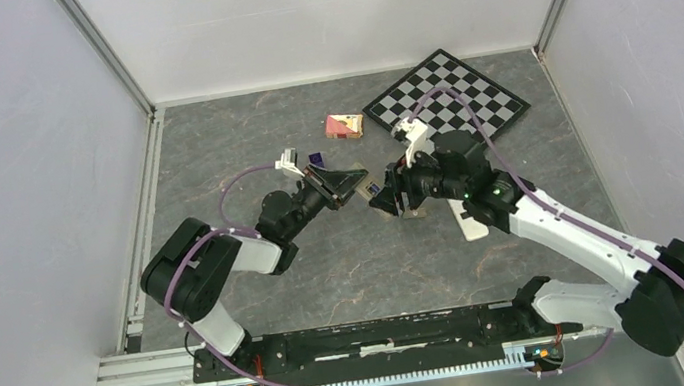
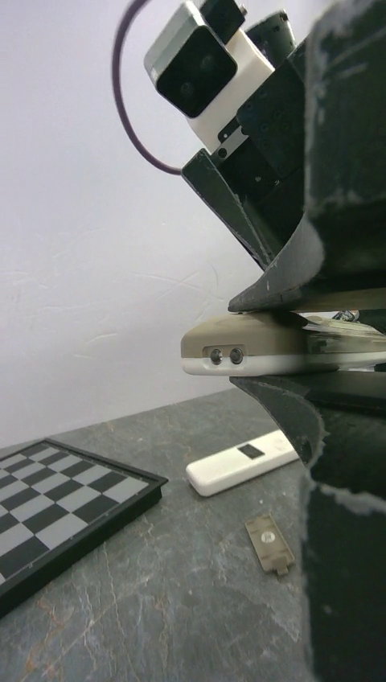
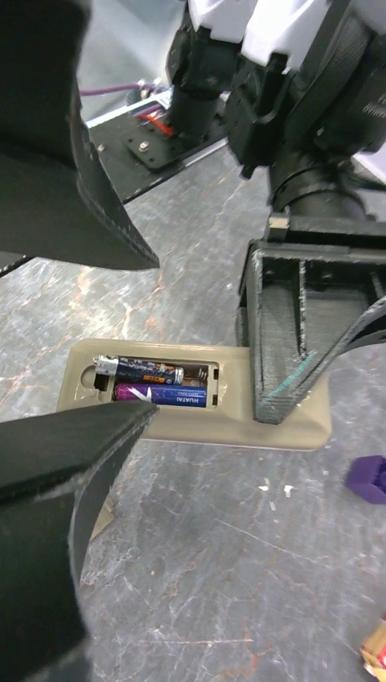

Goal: Load the batteries into the remote control
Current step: Load the battery into the remote control.

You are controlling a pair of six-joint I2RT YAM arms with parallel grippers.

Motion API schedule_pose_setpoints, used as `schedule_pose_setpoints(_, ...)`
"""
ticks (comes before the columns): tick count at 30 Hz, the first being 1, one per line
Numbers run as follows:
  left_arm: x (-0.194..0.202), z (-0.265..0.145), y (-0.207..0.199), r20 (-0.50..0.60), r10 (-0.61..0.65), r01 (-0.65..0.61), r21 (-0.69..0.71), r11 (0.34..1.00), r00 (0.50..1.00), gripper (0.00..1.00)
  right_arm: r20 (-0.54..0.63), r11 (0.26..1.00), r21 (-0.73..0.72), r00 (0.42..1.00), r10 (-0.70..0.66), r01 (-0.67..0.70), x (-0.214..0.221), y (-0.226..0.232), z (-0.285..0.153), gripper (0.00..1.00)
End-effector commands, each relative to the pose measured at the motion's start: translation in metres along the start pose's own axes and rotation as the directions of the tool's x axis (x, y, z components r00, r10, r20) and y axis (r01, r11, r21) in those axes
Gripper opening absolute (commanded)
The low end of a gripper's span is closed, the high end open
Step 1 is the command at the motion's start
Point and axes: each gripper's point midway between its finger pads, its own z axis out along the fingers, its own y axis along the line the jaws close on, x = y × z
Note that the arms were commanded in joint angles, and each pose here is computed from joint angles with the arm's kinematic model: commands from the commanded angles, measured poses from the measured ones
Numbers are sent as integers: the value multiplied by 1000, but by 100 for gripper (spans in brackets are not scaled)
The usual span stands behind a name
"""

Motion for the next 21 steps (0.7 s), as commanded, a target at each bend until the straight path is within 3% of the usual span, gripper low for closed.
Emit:
schedule_pose_setpoints(1,-14,1,-45,53,-91,84,114,990,994,2,229,999,-41,973,36,-27,-48,17,-21,69)
schedule_pose_setpoints(6,-22,-3,-65,65,-201,189,160,969,977,2,402,986,-72,900,168,-152,-68,21,-47,85)
schedule_pose_setpoints(12,-33,-1,-84,82,-372,356,162,920,925,2,559,922,-252,733,388,-295,-85,34,-77,97)
schedule_pose_setpoints(17,-31,5,-96,54,-516,498,188,846,855,2,571,858,-360,641,513,-367,-89,36,-85,98)
schedule_pose_setpoints(21,-32,9,-103,57,-528,506,217,835,847,2,550,819,-425,608,573,-386,-95,41,-84,98)
